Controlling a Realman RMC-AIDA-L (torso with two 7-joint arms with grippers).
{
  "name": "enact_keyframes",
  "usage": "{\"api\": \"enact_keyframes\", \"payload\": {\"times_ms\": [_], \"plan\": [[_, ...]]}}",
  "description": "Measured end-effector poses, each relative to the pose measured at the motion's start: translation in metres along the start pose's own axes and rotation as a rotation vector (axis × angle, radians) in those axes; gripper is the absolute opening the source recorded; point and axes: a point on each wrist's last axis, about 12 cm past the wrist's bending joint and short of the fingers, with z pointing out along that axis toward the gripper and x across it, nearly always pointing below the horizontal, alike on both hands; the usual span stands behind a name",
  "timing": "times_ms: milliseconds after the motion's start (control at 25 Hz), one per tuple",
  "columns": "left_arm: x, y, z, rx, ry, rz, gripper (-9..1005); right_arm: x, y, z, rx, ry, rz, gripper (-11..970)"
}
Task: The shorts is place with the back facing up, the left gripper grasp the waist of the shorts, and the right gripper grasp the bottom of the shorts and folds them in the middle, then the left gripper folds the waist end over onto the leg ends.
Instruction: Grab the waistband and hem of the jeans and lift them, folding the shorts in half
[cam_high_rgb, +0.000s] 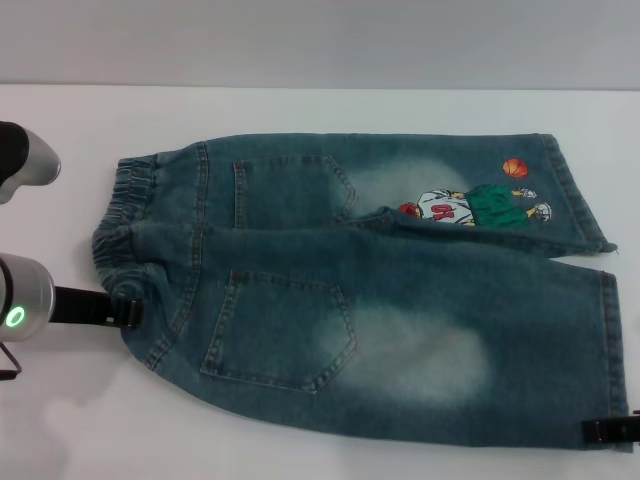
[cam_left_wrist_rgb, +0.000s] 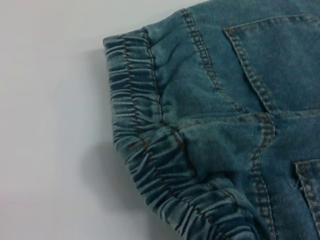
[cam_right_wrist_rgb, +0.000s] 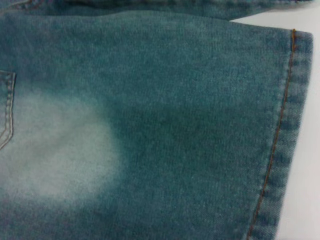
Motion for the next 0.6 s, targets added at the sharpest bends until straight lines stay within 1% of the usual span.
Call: {"api": "enact_keyframes", "payload": {"times_ms": [600], "plan": [[-0.0006, -0.0002, -0.0001, 0.000, -0.002, 0.000, 197, -0.0029, 0.0060, 0.0053, -0.017, 0.006, -0.017, 702]]}}
